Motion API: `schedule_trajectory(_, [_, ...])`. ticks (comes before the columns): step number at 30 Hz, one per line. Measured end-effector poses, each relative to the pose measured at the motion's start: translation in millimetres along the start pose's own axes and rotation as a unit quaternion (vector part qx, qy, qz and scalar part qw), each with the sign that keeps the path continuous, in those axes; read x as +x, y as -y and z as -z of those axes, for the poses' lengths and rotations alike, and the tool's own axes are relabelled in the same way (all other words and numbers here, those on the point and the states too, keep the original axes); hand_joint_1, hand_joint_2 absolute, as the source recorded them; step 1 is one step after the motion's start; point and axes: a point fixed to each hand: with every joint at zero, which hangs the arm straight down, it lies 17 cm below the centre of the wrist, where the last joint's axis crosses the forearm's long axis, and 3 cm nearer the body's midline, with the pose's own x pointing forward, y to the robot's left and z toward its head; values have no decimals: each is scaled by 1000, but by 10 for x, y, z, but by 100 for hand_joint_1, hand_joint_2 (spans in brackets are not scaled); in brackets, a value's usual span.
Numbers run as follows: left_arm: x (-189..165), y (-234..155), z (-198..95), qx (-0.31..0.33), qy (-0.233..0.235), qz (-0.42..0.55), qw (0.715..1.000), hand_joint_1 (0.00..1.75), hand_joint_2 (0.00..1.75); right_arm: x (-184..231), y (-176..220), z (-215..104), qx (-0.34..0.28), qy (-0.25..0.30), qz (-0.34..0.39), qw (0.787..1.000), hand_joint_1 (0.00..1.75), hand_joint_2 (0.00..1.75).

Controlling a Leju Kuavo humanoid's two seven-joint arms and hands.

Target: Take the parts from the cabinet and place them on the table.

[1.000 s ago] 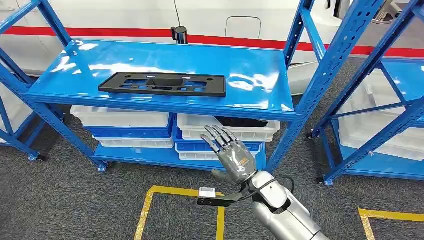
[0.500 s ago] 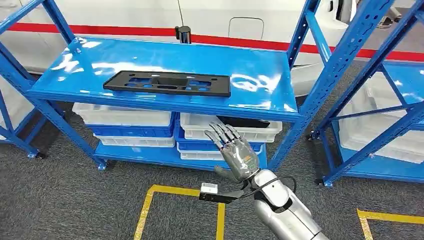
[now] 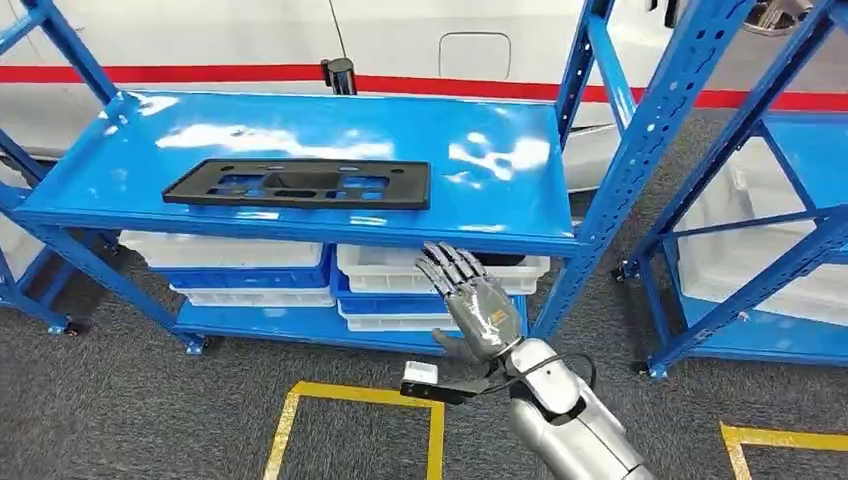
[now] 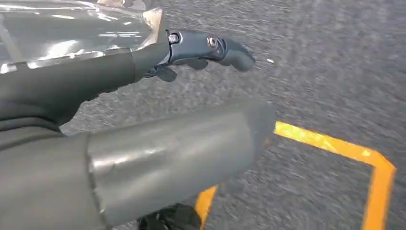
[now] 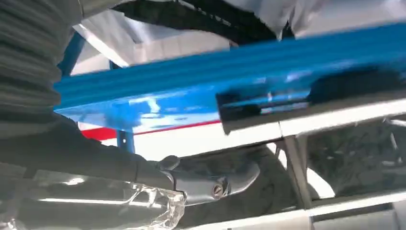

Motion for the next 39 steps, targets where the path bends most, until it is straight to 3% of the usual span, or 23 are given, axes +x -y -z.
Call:
schedule_trajectory(16, [-45,-39,1,3,-6,1,1000,0,0,32,16,16,-6,2,-8,1000,0,175])
schedule_trajectory(39, [85,-57,-24,20,35,15,999,0,0,-48,-2,-27,0,-3,-14,1000,0,175])
